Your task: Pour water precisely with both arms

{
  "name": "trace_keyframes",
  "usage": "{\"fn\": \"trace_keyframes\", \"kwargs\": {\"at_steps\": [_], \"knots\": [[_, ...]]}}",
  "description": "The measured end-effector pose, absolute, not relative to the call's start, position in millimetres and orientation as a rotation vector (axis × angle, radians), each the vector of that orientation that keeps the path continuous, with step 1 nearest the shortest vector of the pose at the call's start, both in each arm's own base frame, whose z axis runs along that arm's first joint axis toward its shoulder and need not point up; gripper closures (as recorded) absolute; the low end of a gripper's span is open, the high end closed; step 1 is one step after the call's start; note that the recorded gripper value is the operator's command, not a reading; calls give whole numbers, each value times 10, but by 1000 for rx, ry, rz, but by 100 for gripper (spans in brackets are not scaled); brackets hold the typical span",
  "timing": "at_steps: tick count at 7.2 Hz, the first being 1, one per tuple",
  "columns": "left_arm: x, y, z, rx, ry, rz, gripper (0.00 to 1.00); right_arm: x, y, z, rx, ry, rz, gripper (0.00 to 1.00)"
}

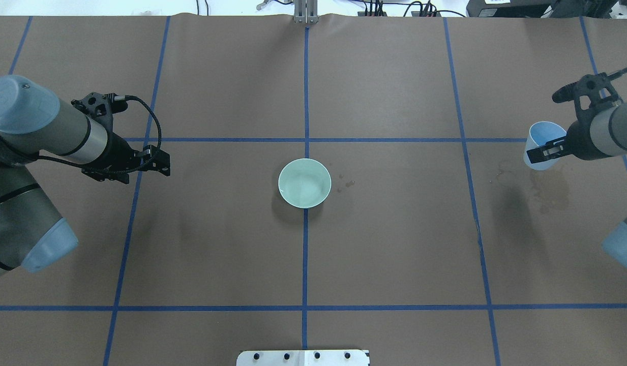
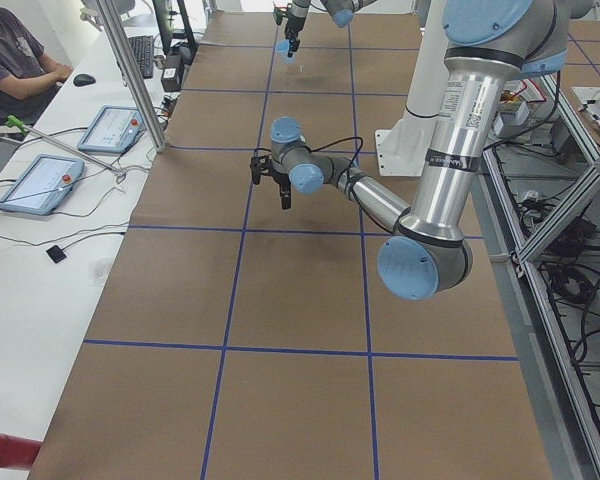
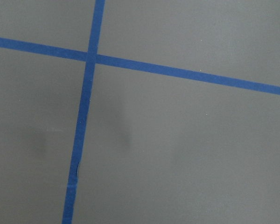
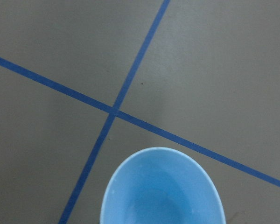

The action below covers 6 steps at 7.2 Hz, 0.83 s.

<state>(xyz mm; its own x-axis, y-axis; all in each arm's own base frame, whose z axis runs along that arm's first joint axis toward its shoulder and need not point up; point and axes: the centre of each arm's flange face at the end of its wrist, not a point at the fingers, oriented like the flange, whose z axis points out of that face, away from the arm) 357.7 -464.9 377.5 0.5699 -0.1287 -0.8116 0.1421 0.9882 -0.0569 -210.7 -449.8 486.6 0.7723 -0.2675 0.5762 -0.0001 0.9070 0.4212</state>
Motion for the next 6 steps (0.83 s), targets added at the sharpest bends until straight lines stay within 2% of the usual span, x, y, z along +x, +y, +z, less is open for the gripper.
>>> {"fn": "trace_keyframes", "kwargs": {"at_steps": [2, 5, 6], "knots": [[3578, -4650, 3768, 16, 952, -159, 1, -1930, -4289, 5462, 460, -751, -55, 100], [3577, -4648, 3762, 17, 953, -158, 1, -1722, -4093, 5791, 500, -782, 71, 99], [3577, -4648, 3762, 16, 953, -159, 1, -1689, -4051, 5853, 504, -780, 87, 94]]}}
